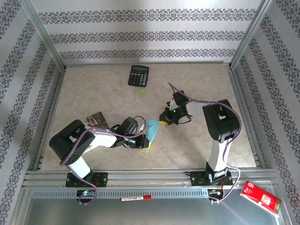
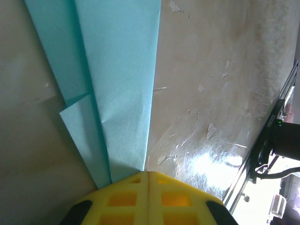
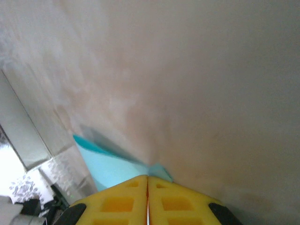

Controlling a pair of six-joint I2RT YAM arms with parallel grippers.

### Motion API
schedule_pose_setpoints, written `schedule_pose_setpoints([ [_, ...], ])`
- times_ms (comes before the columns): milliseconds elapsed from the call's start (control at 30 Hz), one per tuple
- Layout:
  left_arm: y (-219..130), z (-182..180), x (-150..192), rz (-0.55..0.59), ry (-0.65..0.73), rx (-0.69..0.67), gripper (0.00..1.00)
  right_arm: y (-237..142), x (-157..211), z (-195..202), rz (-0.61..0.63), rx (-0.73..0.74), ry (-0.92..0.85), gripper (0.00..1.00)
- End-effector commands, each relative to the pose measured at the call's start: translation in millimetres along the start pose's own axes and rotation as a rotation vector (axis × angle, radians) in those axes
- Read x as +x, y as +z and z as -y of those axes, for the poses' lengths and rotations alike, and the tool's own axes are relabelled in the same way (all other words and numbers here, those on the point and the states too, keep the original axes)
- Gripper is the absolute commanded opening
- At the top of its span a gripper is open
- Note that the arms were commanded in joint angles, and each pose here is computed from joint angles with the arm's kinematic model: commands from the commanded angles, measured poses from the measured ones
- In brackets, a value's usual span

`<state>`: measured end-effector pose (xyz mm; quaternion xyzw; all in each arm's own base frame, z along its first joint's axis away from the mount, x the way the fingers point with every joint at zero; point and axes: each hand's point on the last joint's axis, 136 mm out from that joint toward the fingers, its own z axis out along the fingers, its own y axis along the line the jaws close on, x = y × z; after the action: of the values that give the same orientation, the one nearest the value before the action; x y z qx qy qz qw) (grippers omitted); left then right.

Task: Fold a paper plane with a square sheet of paper (pick it up from the middle)
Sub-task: Fold the wing for the fifth time at the center of the table, then move a paper plane to the center of the table.

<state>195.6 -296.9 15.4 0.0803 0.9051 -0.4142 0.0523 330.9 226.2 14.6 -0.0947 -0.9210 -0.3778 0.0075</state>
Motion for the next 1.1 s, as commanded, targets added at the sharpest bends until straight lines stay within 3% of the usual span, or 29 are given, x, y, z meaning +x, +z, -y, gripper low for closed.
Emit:
schedule_pose_setpoints([
  [0, -1.1, -63.4, 51.6, -0.147, -0.126, -0.229, 0.00, -29.2, -62.0, 44.4, 0.236, 0.171, 0.018, 0.10],
  [267, -5.1, -30.1, 29.6, -0.107, -0.082, -0.160, 0.00, -78.7, -68.7, 15.1, 0.328, 0.105, -0.051, 0.11],
  [367, -8.5, -1.0, 9.0, -0.043, -0.061, -0.079, 0.04, -84.5, -43.0, -3.7, 0.340, 0.101, -0.135, 0.13],
  [567, -44.4, 64.3, -39.9, 0.133, 0.017, 0.083, 0.26, -81.5, 31.4, -14.7, 0.355, 0.174, -0.262, 0.21],
  [700, -83.1, 33.7, -66.7, 0.294, -0.106, 0.012, 0.32, -65.5, 67.2, -32.6, 0.356, 0.149, -0.318, 0.28],
  [833, -98.5, -4.5, -76.2, 0.307, -0.204, -0.097, 0.32, -50.3, 77.4, -49.5, 0.379, 0.184, -0.352, 0.36],
  [1067, -110.1, -35.9, -77.0, 0.346, -0.300, -0.135, 0.33, -24.8, 82.8, -37.2, 0.424, 0.439, -0.348, 0.67],
])
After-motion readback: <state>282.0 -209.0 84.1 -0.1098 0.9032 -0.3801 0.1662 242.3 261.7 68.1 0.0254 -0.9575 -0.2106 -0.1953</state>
